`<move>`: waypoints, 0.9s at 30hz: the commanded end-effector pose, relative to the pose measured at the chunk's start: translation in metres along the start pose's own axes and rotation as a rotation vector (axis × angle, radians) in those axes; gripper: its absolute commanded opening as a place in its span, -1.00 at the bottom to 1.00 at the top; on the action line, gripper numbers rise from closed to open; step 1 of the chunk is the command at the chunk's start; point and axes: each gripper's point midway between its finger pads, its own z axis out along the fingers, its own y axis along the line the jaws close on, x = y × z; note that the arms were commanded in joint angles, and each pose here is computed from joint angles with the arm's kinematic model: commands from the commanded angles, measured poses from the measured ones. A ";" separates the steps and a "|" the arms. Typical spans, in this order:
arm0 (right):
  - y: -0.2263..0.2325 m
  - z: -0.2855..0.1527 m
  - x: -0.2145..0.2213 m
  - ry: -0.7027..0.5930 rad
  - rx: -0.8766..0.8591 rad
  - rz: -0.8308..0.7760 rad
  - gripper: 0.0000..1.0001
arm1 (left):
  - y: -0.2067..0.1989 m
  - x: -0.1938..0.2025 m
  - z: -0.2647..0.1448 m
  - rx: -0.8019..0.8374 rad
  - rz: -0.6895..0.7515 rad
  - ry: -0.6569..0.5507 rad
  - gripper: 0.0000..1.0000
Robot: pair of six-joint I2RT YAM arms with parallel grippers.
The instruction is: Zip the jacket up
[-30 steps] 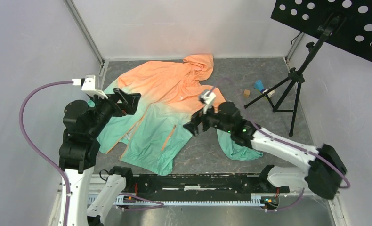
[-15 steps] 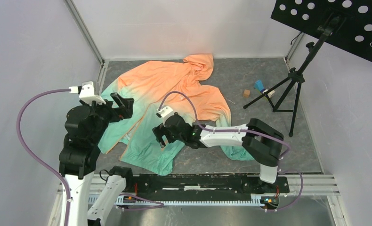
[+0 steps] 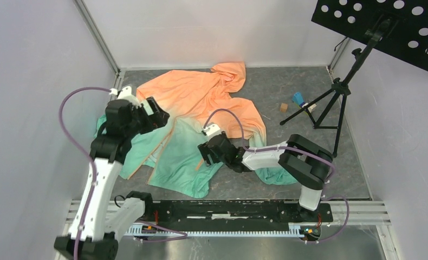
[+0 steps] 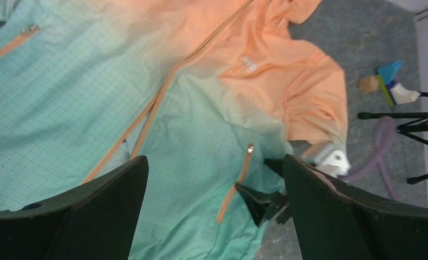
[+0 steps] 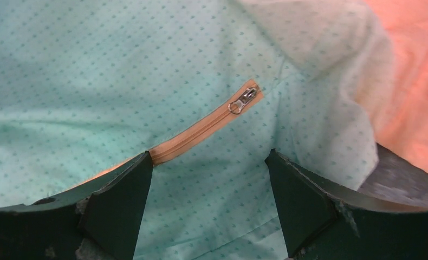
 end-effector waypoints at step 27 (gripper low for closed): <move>-0.074 -0.066 -0.053 -0.028 -0.047 -0.077 0.96 | 0.028 0.154 0.076 0.019 0.030 0.605 0.71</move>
